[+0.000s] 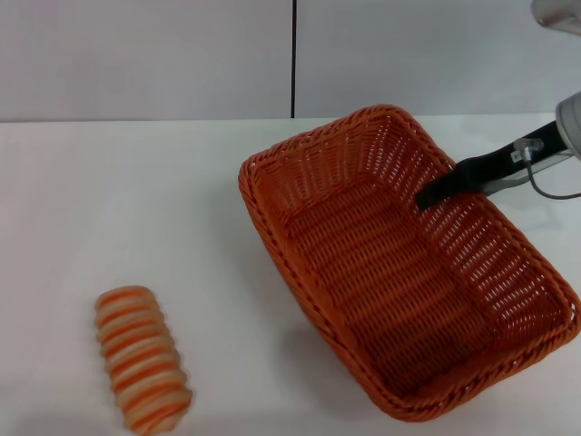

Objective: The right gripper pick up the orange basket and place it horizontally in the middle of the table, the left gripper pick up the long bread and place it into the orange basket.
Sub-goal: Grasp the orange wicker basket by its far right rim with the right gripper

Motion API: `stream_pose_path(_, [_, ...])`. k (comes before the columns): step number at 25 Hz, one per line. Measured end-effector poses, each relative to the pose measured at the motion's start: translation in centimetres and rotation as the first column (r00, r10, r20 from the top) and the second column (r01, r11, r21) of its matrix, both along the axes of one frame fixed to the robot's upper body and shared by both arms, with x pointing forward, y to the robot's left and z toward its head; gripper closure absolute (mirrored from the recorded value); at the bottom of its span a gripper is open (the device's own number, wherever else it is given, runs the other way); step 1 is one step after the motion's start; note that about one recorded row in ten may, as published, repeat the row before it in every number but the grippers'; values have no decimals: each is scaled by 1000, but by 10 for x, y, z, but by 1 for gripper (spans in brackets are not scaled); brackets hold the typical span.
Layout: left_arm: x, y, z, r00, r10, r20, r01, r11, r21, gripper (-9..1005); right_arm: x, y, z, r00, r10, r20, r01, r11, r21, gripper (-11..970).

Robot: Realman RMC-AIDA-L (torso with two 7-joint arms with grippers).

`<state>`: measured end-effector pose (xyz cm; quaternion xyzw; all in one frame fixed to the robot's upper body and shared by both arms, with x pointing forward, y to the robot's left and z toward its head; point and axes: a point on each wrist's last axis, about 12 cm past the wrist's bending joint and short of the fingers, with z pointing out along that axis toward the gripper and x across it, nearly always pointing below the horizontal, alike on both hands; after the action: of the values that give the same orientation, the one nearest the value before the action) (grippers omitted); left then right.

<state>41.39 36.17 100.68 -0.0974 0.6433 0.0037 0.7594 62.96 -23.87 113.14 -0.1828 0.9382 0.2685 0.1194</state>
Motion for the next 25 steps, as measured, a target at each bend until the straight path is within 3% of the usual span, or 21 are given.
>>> stream_pose_path(13, [3, 4, 2, 1000, 4, 5, -4, 1000, 13, 343, 2, 18, -14, 1000, 0, -6, 0, 1000, 2, 294])
stream_pose_path(19, [4, 5, 3, 1000, 10, 9, -10, 1000, 16, 343, 5, 22, -8, 1000, 6, 10, -6, 1000, 5, 503])
stream_pose_path(25, [6, 5, 2, 1000, 12, 2, -12, 1000, 13, 343, 6, 28, -6, 999, 30, 23, -30, 1000, 8, 643])
